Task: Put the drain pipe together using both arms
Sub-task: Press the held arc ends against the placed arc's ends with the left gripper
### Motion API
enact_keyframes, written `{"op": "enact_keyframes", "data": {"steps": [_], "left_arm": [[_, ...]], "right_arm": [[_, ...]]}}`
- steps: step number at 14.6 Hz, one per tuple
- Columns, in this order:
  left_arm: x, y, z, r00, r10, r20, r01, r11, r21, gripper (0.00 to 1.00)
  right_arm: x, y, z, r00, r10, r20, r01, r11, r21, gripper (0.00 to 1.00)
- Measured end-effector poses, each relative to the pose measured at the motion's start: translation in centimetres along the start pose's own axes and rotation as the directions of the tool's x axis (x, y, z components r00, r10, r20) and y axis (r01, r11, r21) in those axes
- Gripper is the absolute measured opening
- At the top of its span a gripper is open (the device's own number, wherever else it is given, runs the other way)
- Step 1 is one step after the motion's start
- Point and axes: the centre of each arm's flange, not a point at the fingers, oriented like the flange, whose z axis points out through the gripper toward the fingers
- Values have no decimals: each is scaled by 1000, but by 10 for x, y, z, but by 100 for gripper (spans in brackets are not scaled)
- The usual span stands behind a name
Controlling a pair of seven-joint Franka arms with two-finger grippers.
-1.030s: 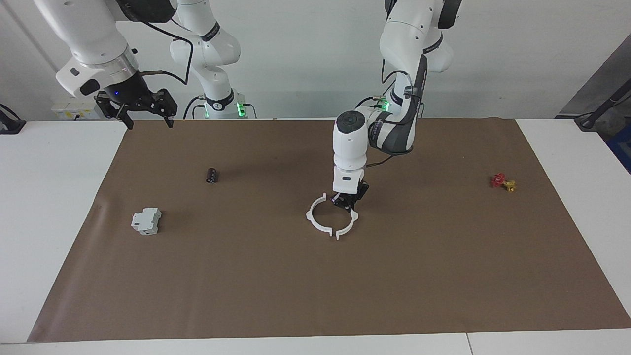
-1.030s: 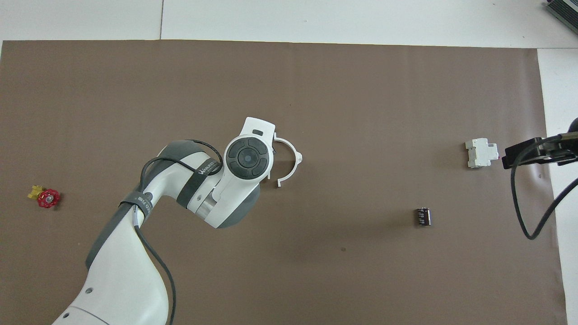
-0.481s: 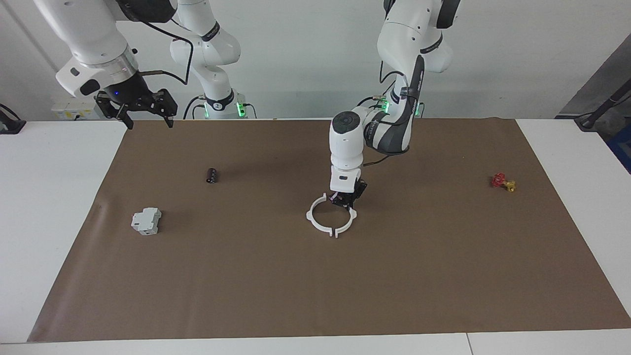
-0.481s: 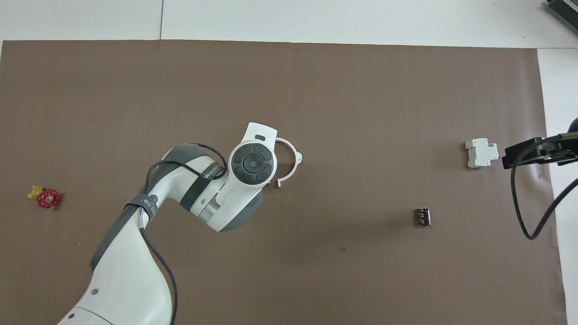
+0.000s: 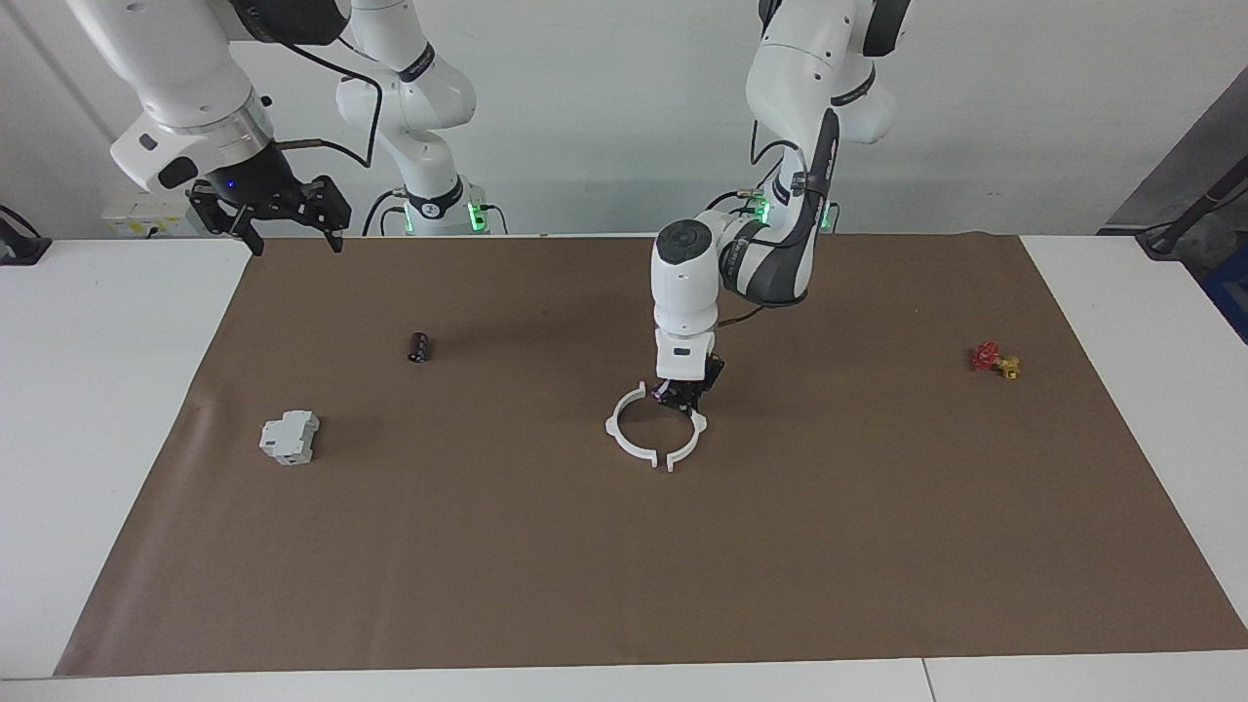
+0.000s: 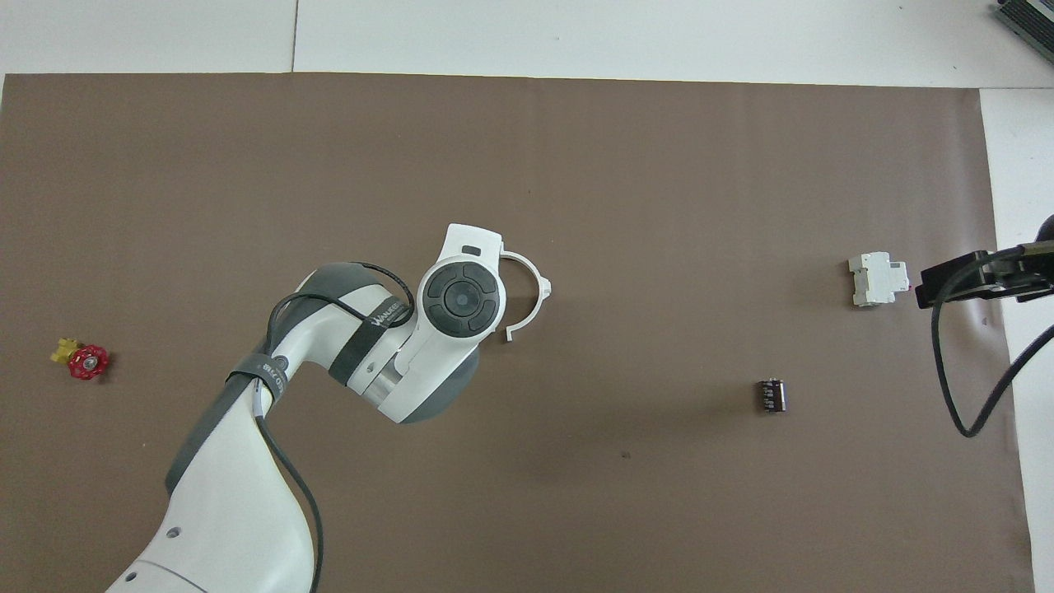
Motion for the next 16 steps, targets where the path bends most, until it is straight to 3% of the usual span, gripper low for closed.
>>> {"op": "enact_keyframes", "data": {"steps": [7, 16], "left_arm": [[-21, 6, 1, 1000, -1, 4, 1, 1000, 3, 7], [-22, 4, 3, 1000, -1, 5, 1, 1000, 4, 7]], "right_arm": [[0, 0, 0, 1000, 0, 0, 0, 1000, 0, 100], [0, 0, 0, 1000, 0, 0, 0, 1000, 0, 100]]}}
